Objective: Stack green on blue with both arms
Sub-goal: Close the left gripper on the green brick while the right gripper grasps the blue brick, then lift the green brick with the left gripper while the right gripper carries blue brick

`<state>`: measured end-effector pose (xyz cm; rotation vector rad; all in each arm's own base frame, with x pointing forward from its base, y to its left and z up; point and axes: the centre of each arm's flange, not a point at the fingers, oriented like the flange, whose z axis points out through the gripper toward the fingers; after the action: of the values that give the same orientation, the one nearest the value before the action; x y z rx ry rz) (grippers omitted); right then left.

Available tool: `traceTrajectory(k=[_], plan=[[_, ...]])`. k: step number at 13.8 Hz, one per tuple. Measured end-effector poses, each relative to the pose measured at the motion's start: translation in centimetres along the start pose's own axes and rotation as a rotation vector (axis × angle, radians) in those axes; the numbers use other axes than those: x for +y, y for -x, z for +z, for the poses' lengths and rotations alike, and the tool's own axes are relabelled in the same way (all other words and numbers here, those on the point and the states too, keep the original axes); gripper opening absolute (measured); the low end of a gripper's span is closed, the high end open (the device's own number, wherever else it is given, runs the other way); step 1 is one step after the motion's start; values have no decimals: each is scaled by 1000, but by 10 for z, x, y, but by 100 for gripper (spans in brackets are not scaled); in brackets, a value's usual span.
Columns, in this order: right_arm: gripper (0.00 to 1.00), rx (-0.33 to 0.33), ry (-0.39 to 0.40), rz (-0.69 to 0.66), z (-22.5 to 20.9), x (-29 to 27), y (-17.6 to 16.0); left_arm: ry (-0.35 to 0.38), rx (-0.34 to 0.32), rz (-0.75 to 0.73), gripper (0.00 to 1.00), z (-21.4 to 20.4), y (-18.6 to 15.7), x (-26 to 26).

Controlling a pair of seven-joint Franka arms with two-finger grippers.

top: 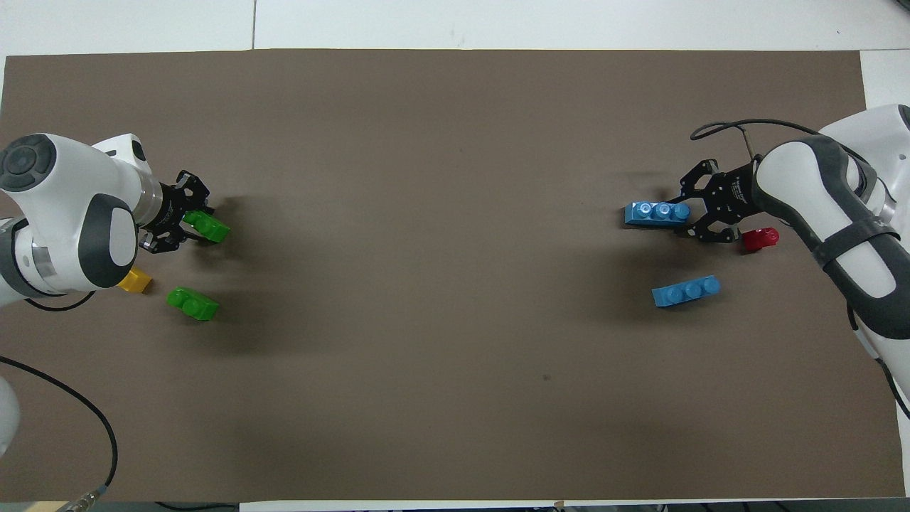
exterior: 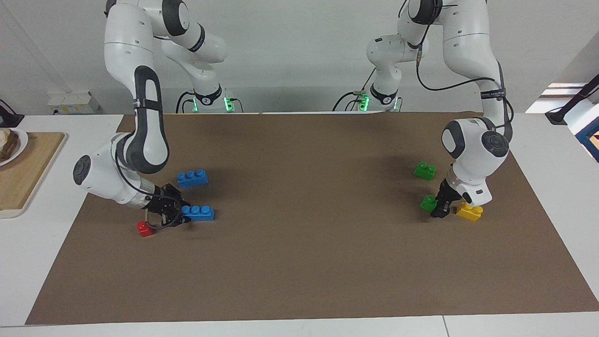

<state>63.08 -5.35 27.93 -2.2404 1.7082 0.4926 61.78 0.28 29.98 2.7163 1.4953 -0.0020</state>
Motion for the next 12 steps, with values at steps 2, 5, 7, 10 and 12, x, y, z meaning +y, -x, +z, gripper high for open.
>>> traceTrajectory(k=[2, 5, 7, 10, 12], plan=[[35, 1, -6, -45, -4, -4, 4, 0, 0, 0, 34, 0, 0, 0], [35, -8, -20, -40, -28, -19, 17, 2, 1, 2, 34, -5, -1, 3], [35, -20, -24, -15, -45, -30, 32, -11, -9, 12, 34, -22, 0, 13], [35, -20, -27, 46, -53, -52, 84, -26, -18, -14, 34, -74, 14, 43], [35, -48, -35, 87, -46, -66, 131, -19, -13, -72, 34, -108, 32, 62]])
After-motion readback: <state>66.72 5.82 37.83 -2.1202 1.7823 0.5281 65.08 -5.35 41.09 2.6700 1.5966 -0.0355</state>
